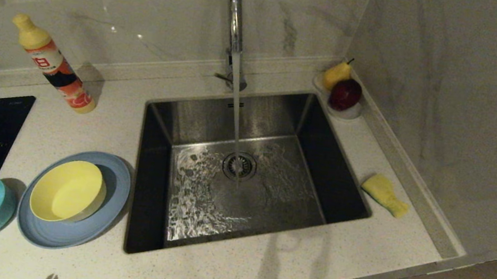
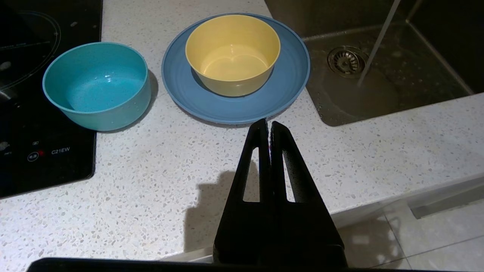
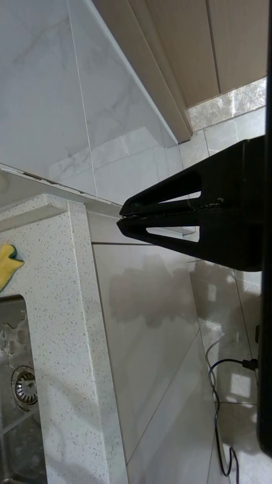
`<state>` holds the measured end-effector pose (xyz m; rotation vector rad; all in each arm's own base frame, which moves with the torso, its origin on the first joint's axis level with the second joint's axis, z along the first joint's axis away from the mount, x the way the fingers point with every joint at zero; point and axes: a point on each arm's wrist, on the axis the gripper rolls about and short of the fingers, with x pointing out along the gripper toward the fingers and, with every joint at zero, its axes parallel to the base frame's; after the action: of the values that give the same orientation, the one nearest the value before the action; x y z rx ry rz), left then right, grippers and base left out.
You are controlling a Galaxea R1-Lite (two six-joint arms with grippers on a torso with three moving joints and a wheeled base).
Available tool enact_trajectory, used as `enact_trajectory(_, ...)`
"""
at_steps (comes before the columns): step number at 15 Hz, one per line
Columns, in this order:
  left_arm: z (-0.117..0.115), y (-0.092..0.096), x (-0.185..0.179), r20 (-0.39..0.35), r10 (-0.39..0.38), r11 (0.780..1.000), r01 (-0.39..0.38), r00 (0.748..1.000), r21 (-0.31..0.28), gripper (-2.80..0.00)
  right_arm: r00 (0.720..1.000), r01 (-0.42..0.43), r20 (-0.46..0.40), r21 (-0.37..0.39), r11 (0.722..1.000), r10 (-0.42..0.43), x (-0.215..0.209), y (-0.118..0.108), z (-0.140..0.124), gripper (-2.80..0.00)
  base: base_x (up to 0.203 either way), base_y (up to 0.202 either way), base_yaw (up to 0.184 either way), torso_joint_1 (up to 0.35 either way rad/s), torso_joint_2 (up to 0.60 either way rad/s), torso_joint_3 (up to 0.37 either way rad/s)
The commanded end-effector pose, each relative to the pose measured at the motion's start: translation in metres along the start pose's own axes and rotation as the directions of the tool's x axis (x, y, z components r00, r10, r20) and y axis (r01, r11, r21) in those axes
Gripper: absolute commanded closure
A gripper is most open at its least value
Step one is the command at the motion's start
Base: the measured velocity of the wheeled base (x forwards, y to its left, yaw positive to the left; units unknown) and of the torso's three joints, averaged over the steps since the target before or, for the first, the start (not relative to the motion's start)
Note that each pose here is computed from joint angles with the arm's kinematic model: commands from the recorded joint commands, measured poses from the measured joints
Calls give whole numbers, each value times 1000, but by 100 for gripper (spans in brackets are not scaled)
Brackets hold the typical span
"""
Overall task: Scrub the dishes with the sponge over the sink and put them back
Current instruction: Pick up a bowl and the sponge
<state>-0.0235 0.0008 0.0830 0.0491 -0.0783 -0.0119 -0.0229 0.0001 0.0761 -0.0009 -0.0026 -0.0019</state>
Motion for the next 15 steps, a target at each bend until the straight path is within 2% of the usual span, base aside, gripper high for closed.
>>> enact_trajectory(1,-9,0,2,-31,0,1000,0,1000,1,0,1000,0,1,-1,1000,0,0,0,0,0,0,0,0,0,0,0)
enact_trajectory(12,-9,0,2,-30,0,1000,0,1000,1,0,1000,-1,-5,-27,1000,1,0,0,-1,0,0,0,0,0,0,0)
enact_trajectory(15,-9,0,2,-30,-2,1000,2,1000,0,0,1000,-8,-5,-75,997,8,0,0,-1,0,0,0,0,0,0,0)
